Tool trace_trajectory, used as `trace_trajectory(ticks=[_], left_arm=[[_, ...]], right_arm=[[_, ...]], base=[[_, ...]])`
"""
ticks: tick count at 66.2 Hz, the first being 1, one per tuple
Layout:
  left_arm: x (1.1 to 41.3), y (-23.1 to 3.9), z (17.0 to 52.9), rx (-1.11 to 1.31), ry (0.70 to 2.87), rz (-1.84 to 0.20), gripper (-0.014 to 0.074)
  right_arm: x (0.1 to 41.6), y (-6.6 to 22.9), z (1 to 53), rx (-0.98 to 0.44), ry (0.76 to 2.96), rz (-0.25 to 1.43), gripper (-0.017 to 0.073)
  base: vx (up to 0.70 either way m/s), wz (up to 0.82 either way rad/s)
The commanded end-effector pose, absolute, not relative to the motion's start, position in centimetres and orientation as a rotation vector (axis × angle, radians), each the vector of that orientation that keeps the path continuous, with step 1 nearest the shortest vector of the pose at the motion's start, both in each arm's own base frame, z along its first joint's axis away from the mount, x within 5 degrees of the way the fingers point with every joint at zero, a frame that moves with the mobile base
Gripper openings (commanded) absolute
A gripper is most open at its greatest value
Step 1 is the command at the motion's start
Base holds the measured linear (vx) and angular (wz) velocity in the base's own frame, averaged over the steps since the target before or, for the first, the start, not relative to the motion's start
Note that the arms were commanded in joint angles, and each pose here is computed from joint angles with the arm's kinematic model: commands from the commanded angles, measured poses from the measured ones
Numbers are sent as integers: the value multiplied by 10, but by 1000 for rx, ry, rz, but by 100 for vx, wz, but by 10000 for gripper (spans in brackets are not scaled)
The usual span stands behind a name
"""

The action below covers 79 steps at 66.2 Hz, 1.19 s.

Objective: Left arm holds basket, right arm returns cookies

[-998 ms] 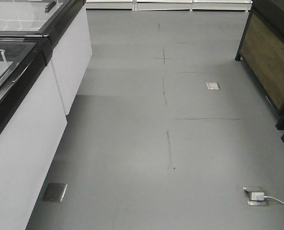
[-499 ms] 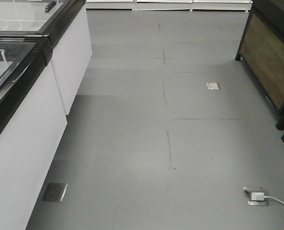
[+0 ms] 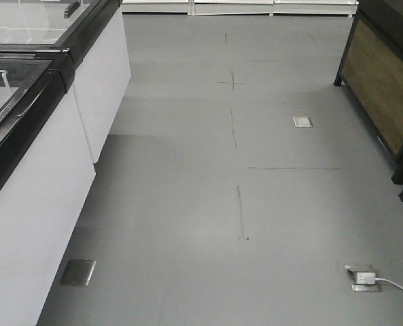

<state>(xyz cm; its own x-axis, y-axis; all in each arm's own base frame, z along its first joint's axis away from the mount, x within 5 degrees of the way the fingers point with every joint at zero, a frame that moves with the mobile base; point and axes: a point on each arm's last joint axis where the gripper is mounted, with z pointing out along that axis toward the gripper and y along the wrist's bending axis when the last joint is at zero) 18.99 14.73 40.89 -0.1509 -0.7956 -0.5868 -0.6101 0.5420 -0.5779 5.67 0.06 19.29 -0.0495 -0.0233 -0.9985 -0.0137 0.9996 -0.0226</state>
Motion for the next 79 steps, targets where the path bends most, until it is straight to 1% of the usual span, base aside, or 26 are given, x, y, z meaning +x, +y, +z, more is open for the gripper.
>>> trace_trajectory(ticks=[1, 16, 25, 38, 48, 59, 72, 79], left_arm=[[189, 156, 435, -1050, 1725, -226, 396], [199, 190, 427, -1161, 1638, -347, 396], [211, 206, 415, -1146, 1625, -456, 396], [233, 218, 406, -1051, 1553, -650, 396], [244, 230, 395, -1079, 1496, -748, 396], [252, 240, 385, -1106, 1453, -789, 396], [257, 248, 383, -1087, 1377, -824, 396], [262, 253, 378, -1103, 1330, -874, 396]], right_arm=[[56, 1, 201, -40, 1532, -17, -9], [56, 1, 201, -40, 1532, -17, -9], [56, 1, 201, -40, 1532, -17, -9], [56, 1, 201, -40, 1532, -17, -9], [56, 1, 201, -40, 1532, -17, -9], [56, 1, 201, -40, 1532, -17, -9], [56, 1, 201, -40, 1532, -17, -9], [56, 1, 201, -40, 1532, -17, -9]], base=[[0, 0], [0, 0], [0, 0], [0, 0], [0, 0], [0, 0], [0, 0], [0, 0]])
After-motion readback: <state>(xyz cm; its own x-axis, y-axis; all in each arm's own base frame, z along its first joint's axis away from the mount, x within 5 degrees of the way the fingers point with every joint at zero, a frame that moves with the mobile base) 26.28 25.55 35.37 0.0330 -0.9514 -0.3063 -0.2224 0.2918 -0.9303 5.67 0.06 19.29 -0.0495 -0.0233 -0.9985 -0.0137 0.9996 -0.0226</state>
